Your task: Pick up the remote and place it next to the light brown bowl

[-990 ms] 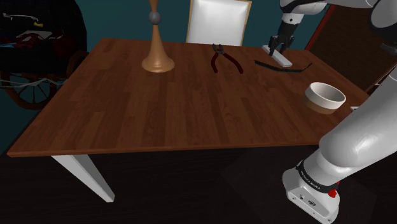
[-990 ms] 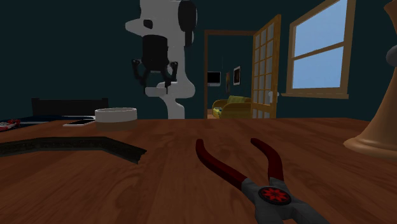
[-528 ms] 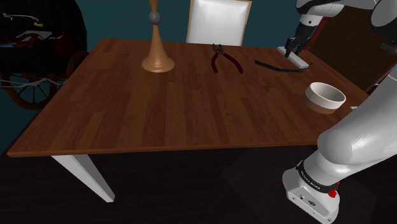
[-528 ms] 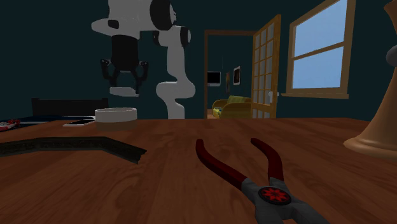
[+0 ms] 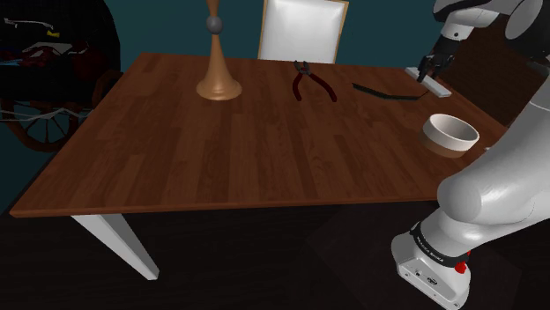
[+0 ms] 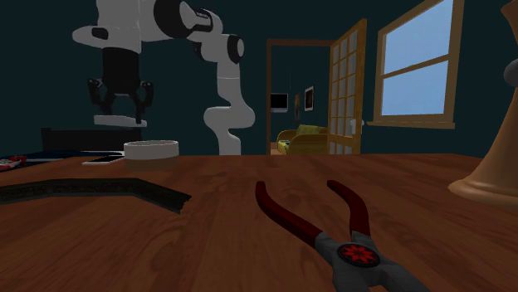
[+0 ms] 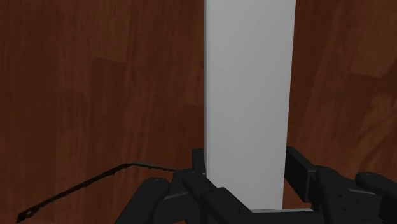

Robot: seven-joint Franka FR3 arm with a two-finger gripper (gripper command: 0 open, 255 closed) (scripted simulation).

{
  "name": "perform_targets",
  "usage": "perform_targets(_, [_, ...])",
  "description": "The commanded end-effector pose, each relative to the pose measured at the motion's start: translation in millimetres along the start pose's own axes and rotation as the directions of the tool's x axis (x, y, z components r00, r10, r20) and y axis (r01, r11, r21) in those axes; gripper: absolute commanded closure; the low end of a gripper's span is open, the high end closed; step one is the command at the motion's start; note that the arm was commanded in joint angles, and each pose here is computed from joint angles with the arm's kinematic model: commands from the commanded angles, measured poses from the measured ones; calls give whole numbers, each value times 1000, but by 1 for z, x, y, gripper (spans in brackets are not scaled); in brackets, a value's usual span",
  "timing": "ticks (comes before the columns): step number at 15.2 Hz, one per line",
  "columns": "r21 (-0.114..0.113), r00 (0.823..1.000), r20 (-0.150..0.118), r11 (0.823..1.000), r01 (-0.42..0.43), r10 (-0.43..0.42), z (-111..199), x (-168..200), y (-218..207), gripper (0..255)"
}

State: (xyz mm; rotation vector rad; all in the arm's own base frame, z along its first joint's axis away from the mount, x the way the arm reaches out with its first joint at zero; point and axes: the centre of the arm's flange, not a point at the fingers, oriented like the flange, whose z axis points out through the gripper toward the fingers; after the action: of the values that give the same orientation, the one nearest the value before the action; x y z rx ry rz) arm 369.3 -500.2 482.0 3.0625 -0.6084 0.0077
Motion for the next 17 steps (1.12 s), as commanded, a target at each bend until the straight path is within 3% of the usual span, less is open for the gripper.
perform_targets(1, [0,1000,0,1000,2,-2,7,-3,7,255])
perform_targets(17, [0,1000,0,1000,2,-2,91,-3,5,255])
